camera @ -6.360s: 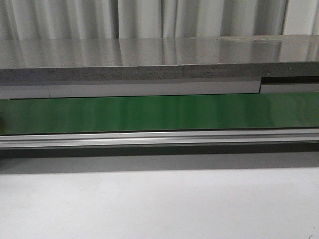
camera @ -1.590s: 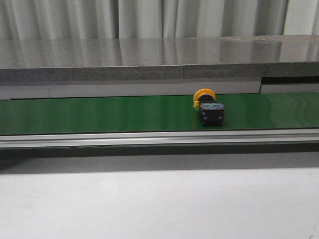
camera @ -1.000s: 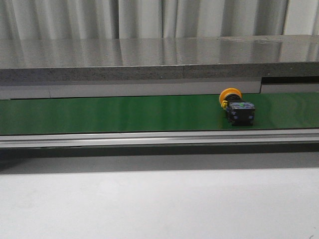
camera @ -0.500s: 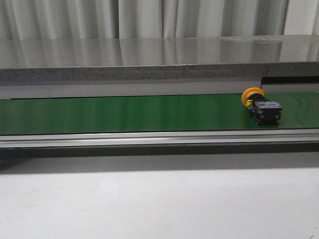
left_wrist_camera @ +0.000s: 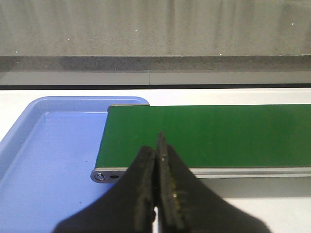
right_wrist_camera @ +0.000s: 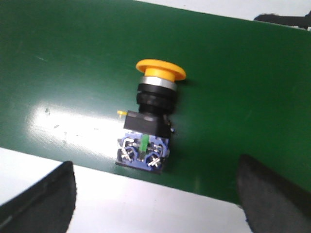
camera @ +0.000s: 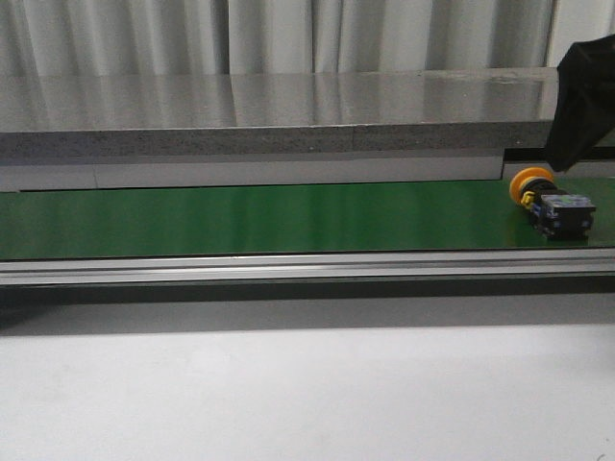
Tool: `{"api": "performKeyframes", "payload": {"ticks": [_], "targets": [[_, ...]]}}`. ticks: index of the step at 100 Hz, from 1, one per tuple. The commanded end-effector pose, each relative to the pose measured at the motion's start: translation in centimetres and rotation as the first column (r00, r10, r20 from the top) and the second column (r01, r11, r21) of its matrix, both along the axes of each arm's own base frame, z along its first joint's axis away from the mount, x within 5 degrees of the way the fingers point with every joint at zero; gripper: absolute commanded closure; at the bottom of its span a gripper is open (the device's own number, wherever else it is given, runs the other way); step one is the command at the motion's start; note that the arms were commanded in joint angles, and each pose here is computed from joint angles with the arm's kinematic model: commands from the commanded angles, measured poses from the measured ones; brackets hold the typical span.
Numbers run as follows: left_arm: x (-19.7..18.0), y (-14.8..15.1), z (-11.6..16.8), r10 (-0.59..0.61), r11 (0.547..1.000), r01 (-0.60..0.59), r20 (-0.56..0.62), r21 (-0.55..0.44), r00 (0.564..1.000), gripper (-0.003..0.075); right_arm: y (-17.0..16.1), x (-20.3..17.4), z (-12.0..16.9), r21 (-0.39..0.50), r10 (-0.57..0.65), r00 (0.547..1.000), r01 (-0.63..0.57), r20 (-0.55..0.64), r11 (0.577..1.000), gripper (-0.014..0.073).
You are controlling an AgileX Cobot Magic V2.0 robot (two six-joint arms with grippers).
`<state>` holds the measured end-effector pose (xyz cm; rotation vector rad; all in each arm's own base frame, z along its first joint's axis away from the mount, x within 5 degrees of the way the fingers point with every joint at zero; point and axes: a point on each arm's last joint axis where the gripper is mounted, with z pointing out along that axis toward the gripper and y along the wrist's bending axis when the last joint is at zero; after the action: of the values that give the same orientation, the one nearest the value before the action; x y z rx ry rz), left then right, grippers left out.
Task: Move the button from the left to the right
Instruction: 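Lower the right gripper onto the button at the belt end and grasp it, then carry the button with the right gripper over the green tray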
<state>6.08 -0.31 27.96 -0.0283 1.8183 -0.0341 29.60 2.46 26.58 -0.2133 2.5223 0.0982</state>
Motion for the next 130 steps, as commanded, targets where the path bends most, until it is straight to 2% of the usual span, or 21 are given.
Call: {"api": "performKeyframes", "payload": {"ticks": [1, 28, 35, 45, 56, 64, 79, 98, 130], "targets": [[0.1, 0.0, 1.5, 0.005, 1.0, -0.004, 0.093, -0.01, 0.996, 0.0741, -0.1, 1.0, 1.1, -0.027, 0.009, 0.996, -0.007, 0.092, 1.0, -0.0059], [0.1, 0.0, 1.5, 0.005, 1.0, -0.004, 0.093, -0.01, 0.996, 0.0741, -0.2, 2.9, -2.0, -0.071, 0.022, 0.998, -0.019, 0.052, 0.997, -0.0058], [0.1, 0.0, 1.5, 0.005, 1.0, -0.004, 0.093, -0.01, 0.996, 0.0741, -0.2, 3.3, -2.7, -0.07, 0.02, 0.999, -0.018, 0.034, 0.997, -0.0027], [0.1, 0.0, 1.5, 0.005, 1.0, -0.004, 0.093, -0.01, 0.996, 0.0741, -0.2, 3.4, -3.2, -0.063, 0.01, 1.0, -0.009, 0.015, 0.998, 0.011], [0.1, 0.0, 1.5, 0.005, 1.0, -0.004, 0.093, -0.01, 0.996, 0.0741, -0.2, 3.4, -3.2, -0.063, 0.01, 1.0, -0.009, 0.013, 0.998, 0.0338], [0.1, 0.0, 1.5, 0.005, 1.0, -0.004, 0.093, -0.01, 0.996, 0.0741, -0.2, 3.4, -3.0, -0.06, 0.008, 1.0, -0.007, 0.011, 0.998, 0.0415], [0.1, 0.0, 1.5, 0.005, 1.0, -0.004, 0.093, -0.01, 0.996, 0.0741, -0.1, 3.7, -1.4, -0.057, 0.01, 1.0, -0.009, 0.013, 0.998, 0.0421], [0.1, 0.0, 1.5, 0.005, 1.0, -0.004, 0.093, -0.01, 0.996, 0.0741, -1.4, 4.7, 1.5, -0.098, 0.0, 0.999, 0.004, 0.046, 0.995, 0.0421], [0.1, 0.0, 1.5, 0.005, 1.0, -0.004, 0.093, -0.01, 0.996, 0.0741, -8.4, 5.5, 5.1, -0.189, -0.149, 0.975, 0.18, 0.166, 0.965, 0.0421]]}}
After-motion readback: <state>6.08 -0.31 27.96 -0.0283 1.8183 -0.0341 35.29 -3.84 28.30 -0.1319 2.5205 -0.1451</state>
